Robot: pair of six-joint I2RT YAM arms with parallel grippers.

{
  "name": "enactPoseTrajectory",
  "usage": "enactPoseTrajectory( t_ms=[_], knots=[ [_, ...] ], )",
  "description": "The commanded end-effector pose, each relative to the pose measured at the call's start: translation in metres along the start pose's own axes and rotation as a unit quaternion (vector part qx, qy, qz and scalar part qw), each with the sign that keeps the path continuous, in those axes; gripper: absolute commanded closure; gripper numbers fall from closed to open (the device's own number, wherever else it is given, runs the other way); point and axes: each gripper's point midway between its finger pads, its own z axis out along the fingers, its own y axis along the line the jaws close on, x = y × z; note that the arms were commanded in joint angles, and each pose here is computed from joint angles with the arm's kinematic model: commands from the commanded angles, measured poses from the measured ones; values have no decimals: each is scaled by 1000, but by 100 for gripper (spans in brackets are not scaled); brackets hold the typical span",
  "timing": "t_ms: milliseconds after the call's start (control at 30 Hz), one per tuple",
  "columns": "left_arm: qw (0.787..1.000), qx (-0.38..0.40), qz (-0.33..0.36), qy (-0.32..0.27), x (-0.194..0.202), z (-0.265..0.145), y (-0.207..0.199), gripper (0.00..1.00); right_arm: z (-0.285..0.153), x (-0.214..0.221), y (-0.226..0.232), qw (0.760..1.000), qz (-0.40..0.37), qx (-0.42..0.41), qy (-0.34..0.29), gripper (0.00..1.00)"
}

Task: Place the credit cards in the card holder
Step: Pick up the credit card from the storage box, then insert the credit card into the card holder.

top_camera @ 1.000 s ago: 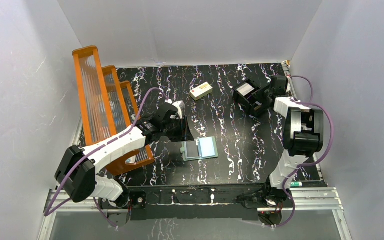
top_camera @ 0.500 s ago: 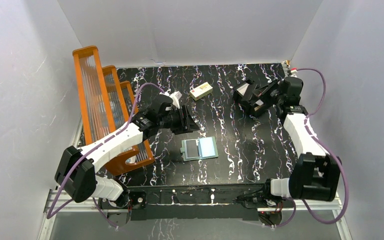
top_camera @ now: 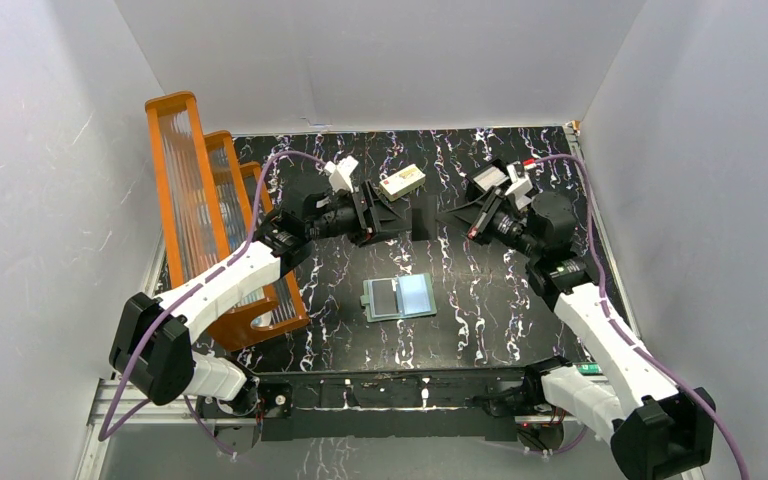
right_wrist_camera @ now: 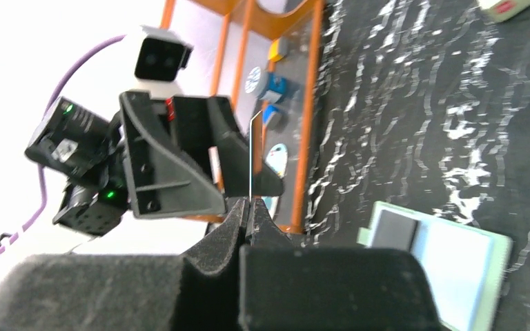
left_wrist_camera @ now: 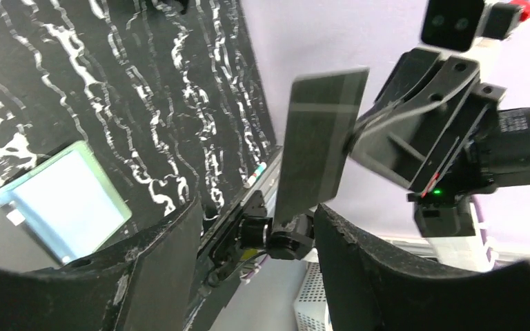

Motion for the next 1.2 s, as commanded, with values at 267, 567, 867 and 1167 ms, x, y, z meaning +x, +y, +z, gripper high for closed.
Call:
enactPoseTrajectory(
  t_ms=[267,567,867,1167],
  knots=[
    [991,131,7,-22,-8,-16,-55,72,5,27,45,997,20,-73,15,100],
    [1000,-3,12,-28,3,-16,8,100,6,37,-5,999,-4,30,21,75],
    [992,-122,-9,-9,27,-4,92,100,11,79,-95,984,-28,151,86,54],
    [983,-174,-45,24,55,18,139,100,11,119,-165,951,-40,251,177,54]
  ],
)
